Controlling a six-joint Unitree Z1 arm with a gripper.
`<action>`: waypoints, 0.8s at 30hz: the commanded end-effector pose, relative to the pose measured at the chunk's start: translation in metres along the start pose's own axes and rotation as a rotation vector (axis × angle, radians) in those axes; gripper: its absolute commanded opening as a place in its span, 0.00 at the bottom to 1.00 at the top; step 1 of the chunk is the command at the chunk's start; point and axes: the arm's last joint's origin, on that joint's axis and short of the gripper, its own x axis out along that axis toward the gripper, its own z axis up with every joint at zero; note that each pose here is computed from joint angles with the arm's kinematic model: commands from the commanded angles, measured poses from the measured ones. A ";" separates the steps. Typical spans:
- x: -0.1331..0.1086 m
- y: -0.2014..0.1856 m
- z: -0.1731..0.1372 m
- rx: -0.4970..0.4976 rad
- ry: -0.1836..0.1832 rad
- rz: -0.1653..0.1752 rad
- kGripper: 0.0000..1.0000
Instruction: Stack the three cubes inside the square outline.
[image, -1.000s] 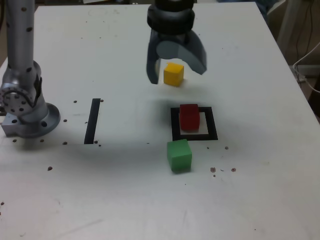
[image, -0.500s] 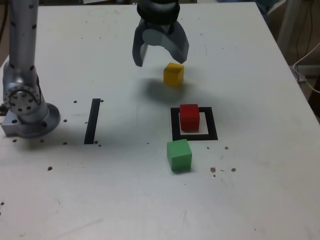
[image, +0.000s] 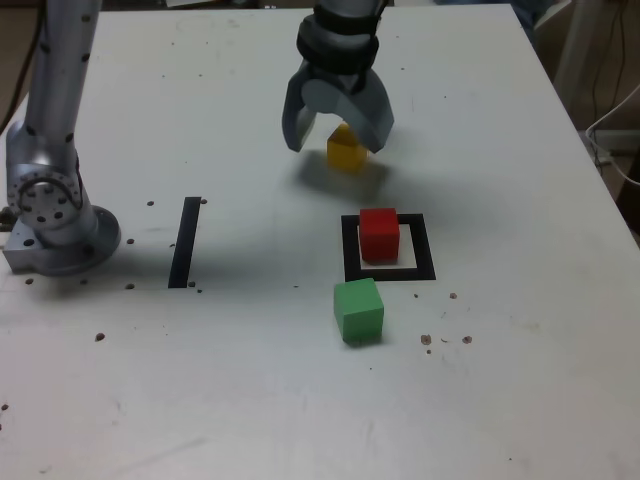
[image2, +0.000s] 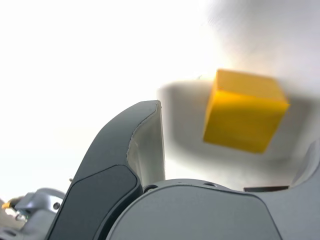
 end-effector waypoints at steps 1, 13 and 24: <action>-0.002 0.006 0.002 0.001 -0.008 0.008 0.98; 0.008 0.019 0.010 0.060 -0.008 -0.052 0.88; 0.012 0.019 0.015 0.074 0.018 -0.035 0.68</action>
